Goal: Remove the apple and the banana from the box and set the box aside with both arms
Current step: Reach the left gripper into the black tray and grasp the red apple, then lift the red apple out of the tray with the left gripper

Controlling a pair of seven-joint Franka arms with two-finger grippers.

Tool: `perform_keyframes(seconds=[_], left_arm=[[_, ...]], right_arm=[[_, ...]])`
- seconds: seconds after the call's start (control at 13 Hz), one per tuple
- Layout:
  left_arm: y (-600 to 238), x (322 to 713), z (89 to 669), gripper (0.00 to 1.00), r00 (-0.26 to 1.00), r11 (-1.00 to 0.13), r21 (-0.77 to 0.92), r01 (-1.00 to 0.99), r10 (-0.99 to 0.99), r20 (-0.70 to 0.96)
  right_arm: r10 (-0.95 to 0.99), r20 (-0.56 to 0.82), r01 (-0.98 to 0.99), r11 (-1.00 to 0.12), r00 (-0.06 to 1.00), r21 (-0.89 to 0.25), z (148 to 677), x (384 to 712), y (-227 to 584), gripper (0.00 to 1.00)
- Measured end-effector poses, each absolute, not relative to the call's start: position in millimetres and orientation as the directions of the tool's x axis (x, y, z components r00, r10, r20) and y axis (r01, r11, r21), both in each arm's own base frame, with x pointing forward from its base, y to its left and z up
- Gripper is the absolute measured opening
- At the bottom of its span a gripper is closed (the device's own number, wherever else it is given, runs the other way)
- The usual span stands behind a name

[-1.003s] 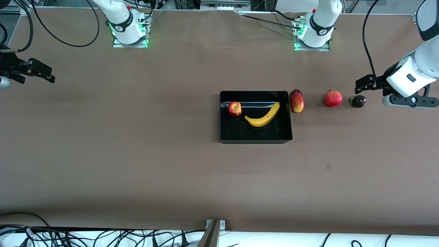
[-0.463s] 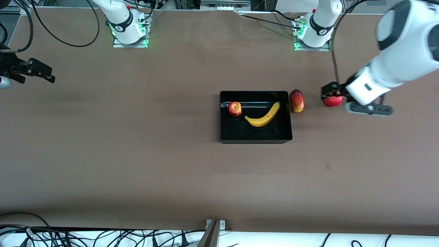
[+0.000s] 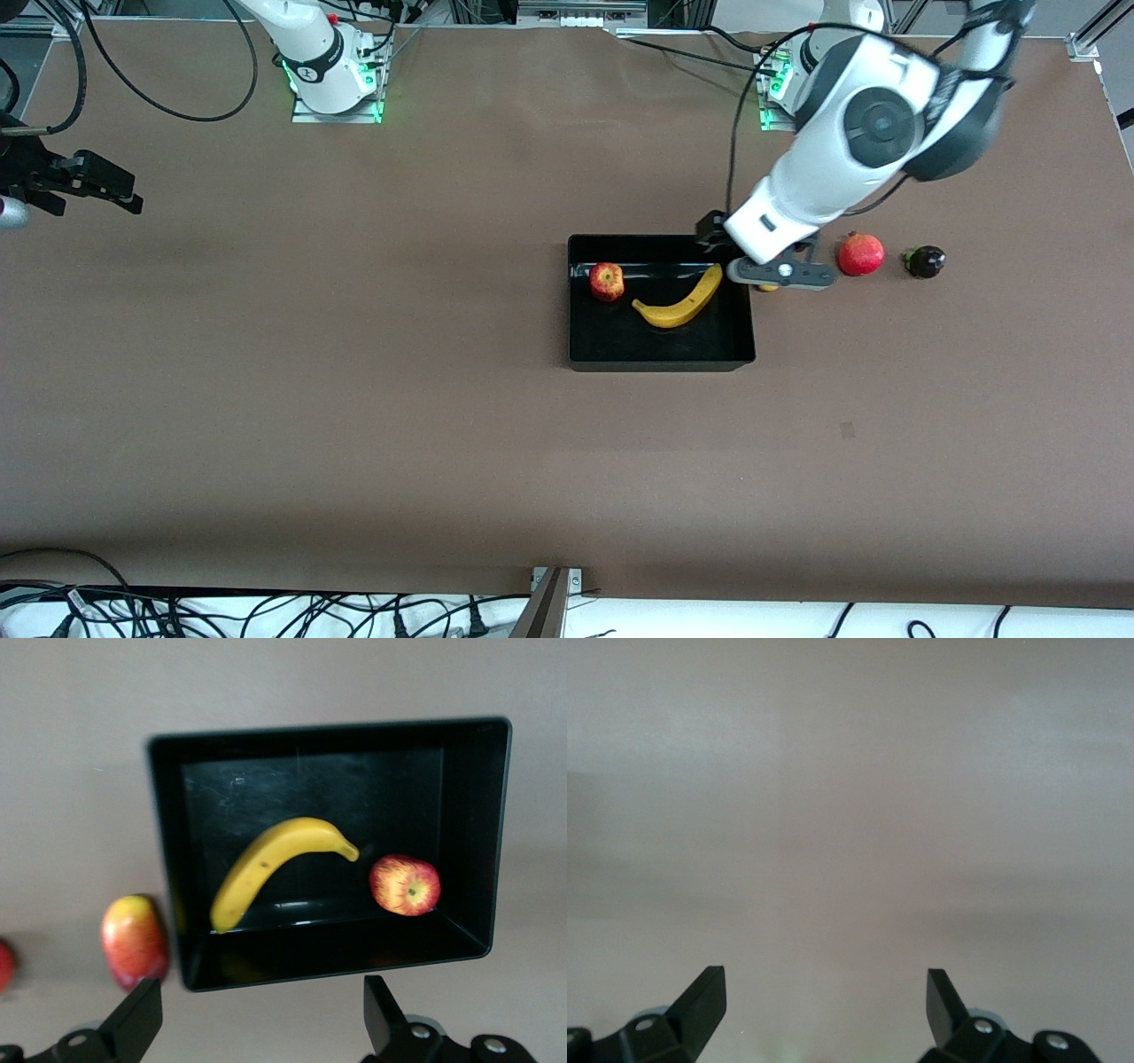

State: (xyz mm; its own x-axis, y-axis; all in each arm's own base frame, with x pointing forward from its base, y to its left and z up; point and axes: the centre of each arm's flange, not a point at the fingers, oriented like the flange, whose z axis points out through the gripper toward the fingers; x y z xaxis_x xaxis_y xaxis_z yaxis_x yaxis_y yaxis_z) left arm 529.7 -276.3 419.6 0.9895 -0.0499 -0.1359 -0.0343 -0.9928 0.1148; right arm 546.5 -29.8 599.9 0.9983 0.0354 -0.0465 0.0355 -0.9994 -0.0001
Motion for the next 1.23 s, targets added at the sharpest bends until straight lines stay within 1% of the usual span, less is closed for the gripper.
perform_keyframes(seconds=[0.23,0.54,0.85,1.23], left_arm=[[-329.2,521.4,363.8,1.00,0.988,-0.991,0.132,0.017,-0.004,-0.153],[-395.7,493.9,296.1,1.00,0.986,-0.990,0.136,0.040,0.017,-0.164],[-406.9,494.7,246.9,1.00,0.985,-0.988,0.145,0.051,0.026,-0.170],[-412.3,497.1,222.7,1.00,0.988,-0.991,0.133,0.031,0.010,-0.156]], right_arm=[[0.035,-0.046,0.036,-0.999,0.998,0.000,600.0,546.5,-29.8,1.00],[0.036,-0.046,0.036,-0.999,0.998,0.000,600.0,546.5,-29.7,1.00],[0.036,-0.045,0.036,-0.999,0.998,0.000,600.2,546.6,-29.7,1.00],[0.032,-0.026,0.032,-0.999,0.999,0.002,601.2,548.9,-31.9,1.00]])
